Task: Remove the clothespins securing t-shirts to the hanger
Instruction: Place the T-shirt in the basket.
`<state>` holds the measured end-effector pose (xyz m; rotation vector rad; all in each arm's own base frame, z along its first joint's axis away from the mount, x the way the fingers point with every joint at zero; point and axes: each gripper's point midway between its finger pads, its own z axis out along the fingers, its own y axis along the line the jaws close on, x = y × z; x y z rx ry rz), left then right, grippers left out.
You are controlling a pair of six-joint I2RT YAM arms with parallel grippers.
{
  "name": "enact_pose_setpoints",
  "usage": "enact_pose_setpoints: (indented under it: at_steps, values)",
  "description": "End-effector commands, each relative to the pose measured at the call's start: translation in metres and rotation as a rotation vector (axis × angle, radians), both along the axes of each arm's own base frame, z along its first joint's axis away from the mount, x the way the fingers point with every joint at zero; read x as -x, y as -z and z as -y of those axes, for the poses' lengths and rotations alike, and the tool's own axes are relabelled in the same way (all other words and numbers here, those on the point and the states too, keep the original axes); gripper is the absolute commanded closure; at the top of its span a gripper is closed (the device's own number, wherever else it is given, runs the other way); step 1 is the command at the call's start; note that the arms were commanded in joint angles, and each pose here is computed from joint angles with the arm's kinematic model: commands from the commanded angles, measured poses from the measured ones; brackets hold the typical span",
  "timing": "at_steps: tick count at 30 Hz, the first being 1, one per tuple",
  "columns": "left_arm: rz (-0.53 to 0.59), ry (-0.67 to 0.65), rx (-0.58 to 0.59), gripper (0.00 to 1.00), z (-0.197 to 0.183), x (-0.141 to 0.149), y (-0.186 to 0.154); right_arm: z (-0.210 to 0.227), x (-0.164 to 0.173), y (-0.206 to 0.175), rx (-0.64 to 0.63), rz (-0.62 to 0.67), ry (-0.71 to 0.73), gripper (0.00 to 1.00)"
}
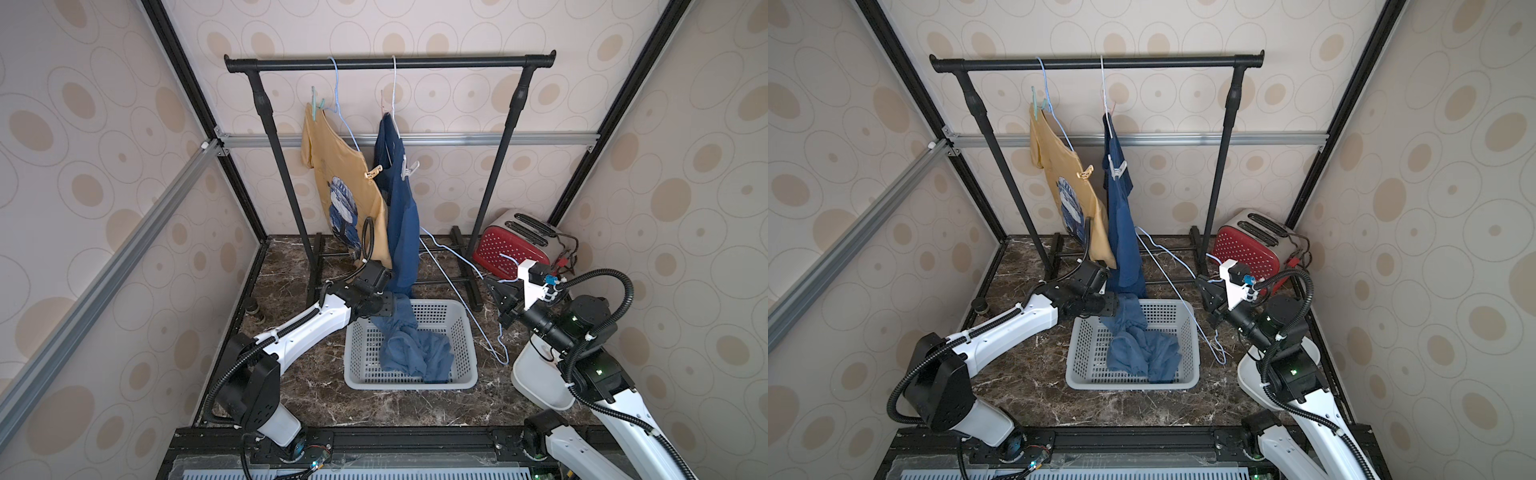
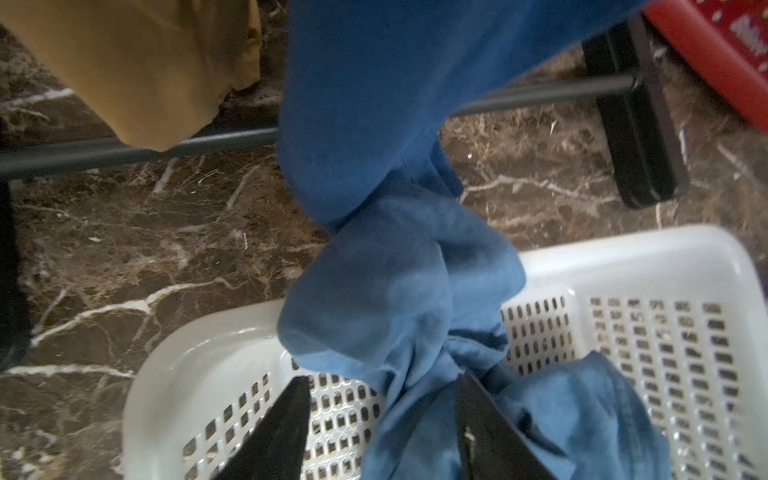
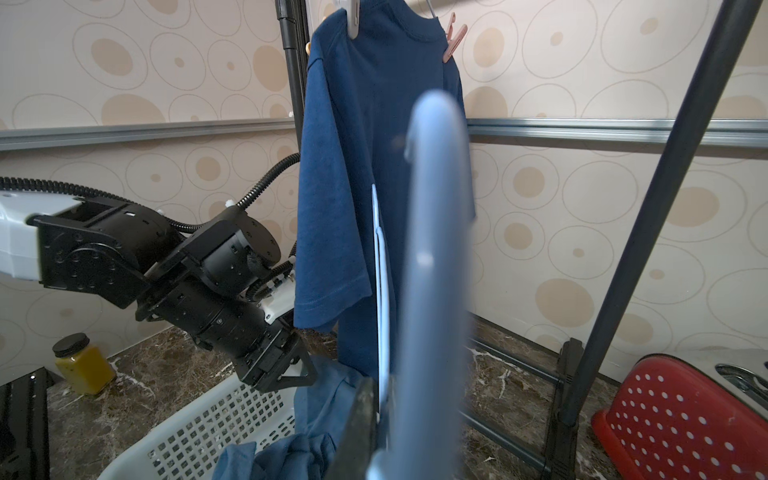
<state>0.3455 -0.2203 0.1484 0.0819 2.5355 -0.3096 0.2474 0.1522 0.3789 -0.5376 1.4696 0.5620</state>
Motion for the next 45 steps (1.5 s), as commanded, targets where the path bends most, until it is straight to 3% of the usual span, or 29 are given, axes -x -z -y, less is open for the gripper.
enact_pose_setpoints:
  at_steps: [1, 7, 11, 15, 22, 26, 32, 39, 45]
  values:
    - [0.041, -0.128, 0.042, 0.49, -0.007, -0.015, 0.001, 0.003, 0.004, -0.018, -0.005, 0.051, 0.003, 1.00]
    - [-0.015, -0.134, 0.036, 0.51, -0.005, -0.014, 0.022, 0.006, 0.004, -0.020, -0.002, 0.055, 0.009, 1.00]
    - [-0.020, -0.143, 0.040, 0.59, -0.002, -0.020, 0.031, 0.006, 0.005, -0.021, -0.003, 0.056, 0.006, 1.00]
    - [-0.017, -0.143, 0.035, 0.70, 0.000, -0.024, 0.033, 0.008, 0.006, -0.023, 0.003, 0.060, 0.013, 1.00]
    - [-0.001, -0.125, 0.045, 1.00, 0.000, -0.022, 0.022, 0.009, 0.005, -0.025, -0.007, 0.061, 0.012, 1.00]
    - [0.024, -0.094, 0.088, 1.00, 0.003, -0.011, -0.002, 0.009, 0.003, -0.025, -0.013, 0.060, 0.009, 1.00]
    - [0.067, -0.057, 0.037, 1.00, 0.002, 0.028, -0.030, 0.008, 0.000, -0.025, -0.025, 0.063, 0.009, 1.00]
    - [-0.054, -0.082, 0.009, 1.00, -0.015, 0.075, 0.010, 0.007, -0.003, -0.026, -0.032, 0.063, 0.003, 1.00]
    - [-0.135, -0.038, 0.003, 1.00, -0.012, 0.092, 0.040, 0.007, -0.003, -0.028, -0.030, 0.067, 0.006, 1.00]
